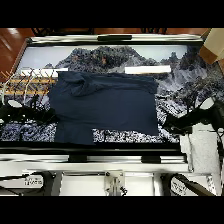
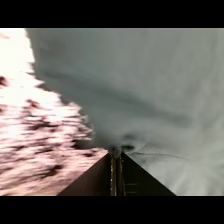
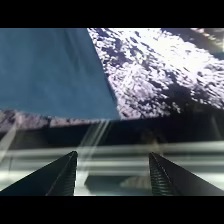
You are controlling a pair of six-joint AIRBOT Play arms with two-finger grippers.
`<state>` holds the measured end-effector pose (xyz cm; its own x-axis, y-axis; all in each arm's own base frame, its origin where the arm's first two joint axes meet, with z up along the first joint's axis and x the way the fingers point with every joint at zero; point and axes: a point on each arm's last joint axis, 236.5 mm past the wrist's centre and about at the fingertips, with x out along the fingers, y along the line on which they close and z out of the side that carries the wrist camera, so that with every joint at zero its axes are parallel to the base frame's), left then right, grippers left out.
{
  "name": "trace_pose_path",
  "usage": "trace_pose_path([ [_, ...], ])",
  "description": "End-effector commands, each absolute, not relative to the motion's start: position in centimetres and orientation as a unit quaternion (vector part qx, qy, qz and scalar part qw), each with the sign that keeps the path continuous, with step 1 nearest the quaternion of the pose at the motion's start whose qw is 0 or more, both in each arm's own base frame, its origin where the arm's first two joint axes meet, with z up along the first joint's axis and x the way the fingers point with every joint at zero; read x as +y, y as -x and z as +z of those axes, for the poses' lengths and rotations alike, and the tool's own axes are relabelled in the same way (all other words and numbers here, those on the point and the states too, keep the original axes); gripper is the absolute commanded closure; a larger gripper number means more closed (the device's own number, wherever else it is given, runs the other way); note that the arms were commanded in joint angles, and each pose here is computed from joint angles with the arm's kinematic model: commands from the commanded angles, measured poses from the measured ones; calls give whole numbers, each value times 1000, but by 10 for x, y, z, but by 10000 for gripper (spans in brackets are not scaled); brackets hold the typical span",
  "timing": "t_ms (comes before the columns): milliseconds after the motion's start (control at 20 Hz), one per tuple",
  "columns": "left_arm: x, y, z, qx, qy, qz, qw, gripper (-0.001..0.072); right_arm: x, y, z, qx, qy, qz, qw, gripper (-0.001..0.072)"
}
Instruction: Fold the shirts.
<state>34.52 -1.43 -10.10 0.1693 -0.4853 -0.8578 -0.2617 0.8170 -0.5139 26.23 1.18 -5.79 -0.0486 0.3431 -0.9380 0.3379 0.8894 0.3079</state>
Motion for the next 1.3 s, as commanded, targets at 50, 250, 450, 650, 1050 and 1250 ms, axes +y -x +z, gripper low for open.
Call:
trace_pose_path([
  [50,-20,-354,-70,611,286,-101,732,673,37,-276,-93,699,-292,5,653,137],
  [250,-19,-359,-52,593,277,-105,749,673,69,-289,-110,698,-307,33,646,137],
  [450,-15,-373,-29,571,265,-111,769,673,97,-305,-117,683,-299,43,666,160],
  [650,-10,-397,10,541,244,-126,795,674,109,-337,-83,648,-321,78,686,640],
  [1050,-13,-385,445,93,28,-139,985,675,65,-391,379,134,-31,154,978,640],
  [1250,-48,-239,610,-161,-15,-116,980,675,46,-246,566,-116,49,94,988,640],
])
